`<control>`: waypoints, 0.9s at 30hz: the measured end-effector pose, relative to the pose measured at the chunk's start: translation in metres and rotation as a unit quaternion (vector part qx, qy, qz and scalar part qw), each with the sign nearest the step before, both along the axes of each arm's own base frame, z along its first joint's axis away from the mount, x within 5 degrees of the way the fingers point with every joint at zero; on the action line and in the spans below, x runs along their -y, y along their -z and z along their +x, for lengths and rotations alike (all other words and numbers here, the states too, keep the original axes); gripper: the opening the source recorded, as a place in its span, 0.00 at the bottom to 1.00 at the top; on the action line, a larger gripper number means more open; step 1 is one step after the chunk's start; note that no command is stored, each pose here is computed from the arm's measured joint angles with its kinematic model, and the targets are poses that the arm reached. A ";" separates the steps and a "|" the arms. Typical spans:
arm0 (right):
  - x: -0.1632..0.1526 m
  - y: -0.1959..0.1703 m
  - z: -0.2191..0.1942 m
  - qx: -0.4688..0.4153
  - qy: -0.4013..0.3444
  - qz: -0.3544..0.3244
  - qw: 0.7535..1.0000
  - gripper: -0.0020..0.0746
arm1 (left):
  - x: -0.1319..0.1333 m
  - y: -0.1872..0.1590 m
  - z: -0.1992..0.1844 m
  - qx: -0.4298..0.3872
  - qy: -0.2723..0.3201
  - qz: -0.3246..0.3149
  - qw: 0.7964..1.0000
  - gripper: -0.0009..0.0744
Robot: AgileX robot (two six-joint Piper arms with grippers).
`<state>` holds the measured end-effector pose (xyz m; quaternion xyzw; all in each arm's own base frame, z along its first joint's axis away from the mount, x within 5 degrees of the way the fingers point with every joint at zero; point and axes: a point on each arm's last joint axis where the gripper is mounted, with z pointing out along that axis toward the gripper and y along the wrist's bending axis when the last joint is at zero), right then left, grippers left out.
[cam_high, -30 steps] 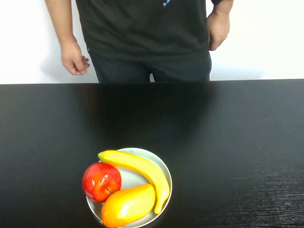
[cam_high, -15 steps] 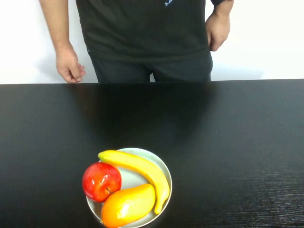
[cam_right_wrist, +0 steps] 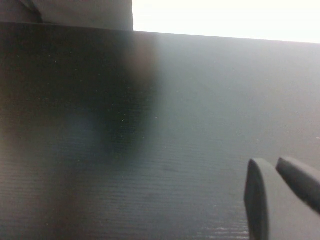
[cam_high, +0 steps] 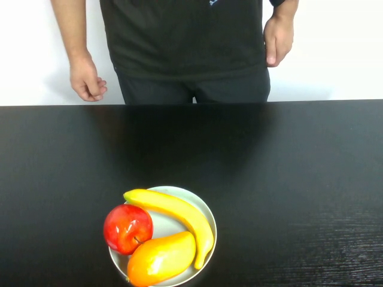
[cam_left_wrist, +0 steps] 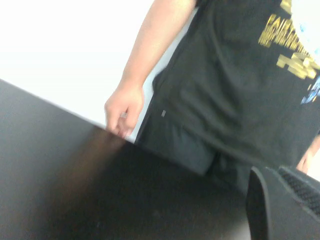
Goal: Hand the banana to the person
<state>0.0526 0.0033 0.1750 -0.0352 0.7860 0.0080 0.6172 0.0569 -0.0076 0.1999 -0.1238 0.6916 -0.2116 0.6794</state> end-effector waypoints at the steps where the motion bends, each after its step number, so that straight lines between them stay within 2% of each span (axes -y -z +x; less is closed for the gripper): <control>1: 0.000 0.000 0.000 0.000 0.000 0.000 1.000 0.02 | 0.000 0.002 0.001 -0.011 0.002 0.001 1.000 0.01; 18: 0.000 0.000 0.000 0.000 0.000 0.000 1.000 0.02 | 0.003 0.014 0.014 -0.114 0.010 0.047 0.992 0.01; 23: 0.000 0.000 0.000 0.000 0.000 0.000 1.000 0.02 | 0.007 -0.006 0.022 -0.170 0.032 0.066 0.983 0.01; 27: 0.000 0.000 0.000 0.000 0.000 0.000 1.000 0.02 | 0.014 -0.040 0.033 -0.237 0.084 0.139 0.958 0.01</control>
